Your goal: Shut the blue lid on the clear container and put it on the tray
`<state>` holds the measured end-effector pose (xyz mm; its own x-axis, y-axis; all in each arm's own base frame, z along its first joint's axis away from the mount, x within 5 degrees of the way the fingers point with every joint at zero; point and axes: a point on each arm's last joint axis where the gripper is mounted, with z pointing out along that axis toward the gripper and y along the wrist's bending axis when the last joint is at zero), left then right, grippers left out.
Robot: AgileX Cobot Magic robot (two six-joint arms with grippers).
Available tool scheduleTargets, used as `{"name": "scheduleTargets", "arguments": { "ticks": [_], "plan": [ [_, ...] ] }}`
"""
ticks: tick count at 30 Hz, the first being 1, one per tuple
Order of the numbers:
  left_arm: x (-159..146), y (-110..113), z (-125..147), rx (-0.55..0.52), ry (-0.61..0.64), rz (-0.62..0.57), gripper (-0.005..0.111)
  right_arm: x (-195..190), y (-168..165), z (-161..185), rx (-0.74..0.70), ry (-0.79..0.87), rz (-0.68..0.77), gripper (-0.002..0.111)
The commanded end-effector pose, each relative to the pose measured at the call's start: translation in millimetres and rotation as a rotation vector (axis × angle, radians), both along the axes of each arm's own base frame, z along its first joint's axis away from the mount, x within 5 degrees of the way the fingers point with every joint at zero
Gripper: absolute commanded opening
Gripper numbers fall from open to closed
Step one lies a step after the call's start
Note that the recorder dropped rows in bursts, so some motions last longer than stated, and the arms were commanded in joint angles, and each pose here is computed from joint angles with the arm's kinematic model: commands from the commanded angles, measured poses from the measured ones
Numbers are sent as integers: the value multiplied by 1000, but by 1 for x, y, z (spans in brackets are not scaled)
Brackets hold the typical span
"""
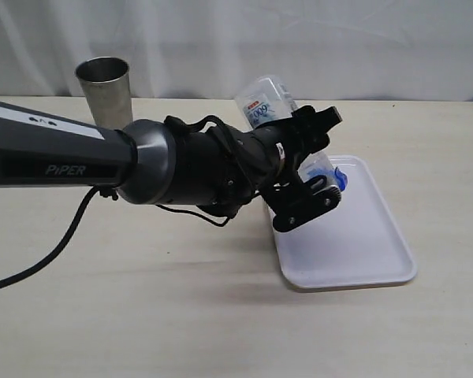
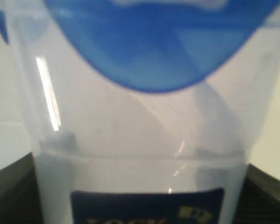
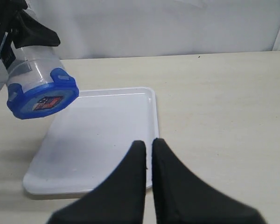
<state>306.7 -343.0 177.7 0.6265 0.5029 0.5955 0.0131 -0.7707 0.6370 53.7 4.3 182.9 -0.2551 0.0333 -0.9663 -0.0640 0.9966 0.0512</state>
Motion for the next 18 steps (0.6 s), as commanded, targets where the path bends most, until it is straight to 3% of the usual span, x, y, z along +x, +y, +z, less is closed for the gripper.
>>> {"name": "scheduleTargets", "arguments": {
  "ticks": [1,5,12,13,18],
  "plan": [
    [-6,-9,7,-67,48,-67,0,0,0,-1,0,0,0,5],
    [-16,-18,3,-227,227,-94,0,0,0,-1,0,0,0,5],
    [-23,-20,0,-553,672,-38,0,0,0,-1,0,0,0,5],
    [-16,-15,3,-671,774,16,0,0,0,-1,0,0,0,5],
    [-1,-7,19,-1063,1085,2,0,0,0,-1,0,0,0,5]
  ]
}}
